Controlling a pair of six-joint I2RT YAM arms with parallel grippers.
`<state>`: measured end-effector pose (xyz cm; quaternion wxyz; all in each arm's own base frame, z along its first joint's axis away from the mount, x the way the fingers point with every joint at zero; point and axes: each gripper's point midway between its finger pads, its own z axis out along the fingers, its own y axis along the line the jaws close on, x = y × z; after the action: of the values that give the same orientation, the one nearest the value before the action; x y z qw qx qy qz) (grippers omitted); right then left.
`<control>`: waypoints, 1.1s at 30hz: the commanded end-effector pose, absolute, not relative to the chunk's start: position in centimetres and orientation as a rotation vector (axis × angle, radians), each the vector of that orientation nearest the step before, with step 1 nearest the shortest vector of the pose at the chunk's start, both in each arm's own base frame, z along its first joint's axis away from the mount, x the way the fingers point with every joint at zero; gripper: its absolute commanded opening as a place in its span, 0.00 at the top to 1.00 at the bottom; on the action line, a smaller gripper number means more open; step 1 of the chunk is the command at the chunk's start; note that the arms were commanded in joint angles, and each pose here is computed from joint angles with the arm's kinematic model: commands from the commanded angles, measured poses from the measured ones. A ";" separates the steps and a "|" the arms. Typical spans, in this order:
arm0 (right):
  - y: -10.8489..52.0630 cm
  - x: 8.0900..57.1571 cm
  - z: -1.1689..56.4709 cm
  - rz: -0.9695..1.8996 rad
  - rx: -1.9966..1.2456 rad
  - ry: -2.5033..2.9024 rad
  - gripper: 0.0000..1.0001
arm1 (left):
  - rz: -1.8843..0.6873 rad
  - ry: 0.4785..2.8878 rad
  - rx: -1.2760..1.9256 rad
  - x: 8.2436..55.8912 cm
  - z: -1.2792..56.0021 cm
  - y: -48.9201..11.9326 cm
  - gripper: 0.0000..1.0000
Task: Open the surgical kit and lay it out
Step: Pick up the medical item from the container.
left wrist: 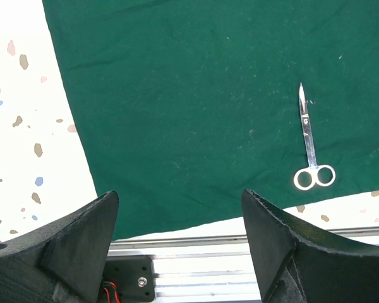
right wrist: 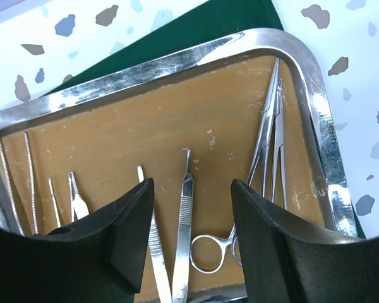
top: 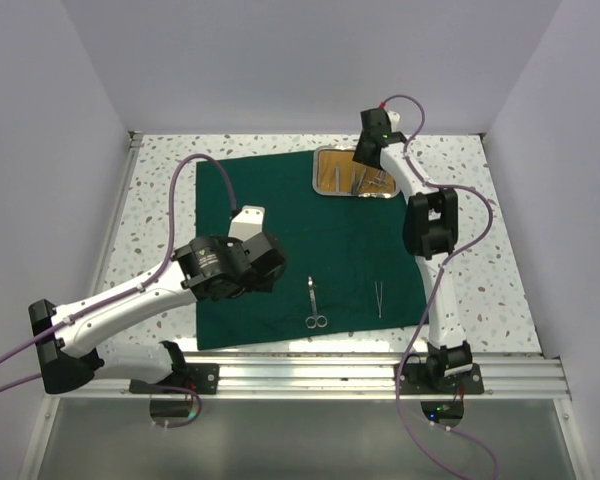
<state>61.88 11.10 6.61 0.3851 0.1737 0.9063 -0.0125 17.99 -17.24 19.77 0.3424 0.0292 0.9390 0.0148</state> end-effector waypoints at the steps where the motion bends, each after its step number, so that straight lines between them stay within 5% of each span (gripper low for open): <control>1: 11.9 62.7 6.6 0.009 0.445 2.290 0.45 | 0.002 2.408 0.052 18.7 20.6 -17.8 0.18; 33: 14.5 55.9 3.0 -0.099 0.359 2.481 0.64 | 0.003 2.376 0.020 18.9 21.1 -16.8 0.16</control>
<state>58.47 14.42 3.31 0.3511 0.1410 0.9252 -0.0289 18.34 -17.17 20.16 0.3519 0.0258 0.9356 0.0102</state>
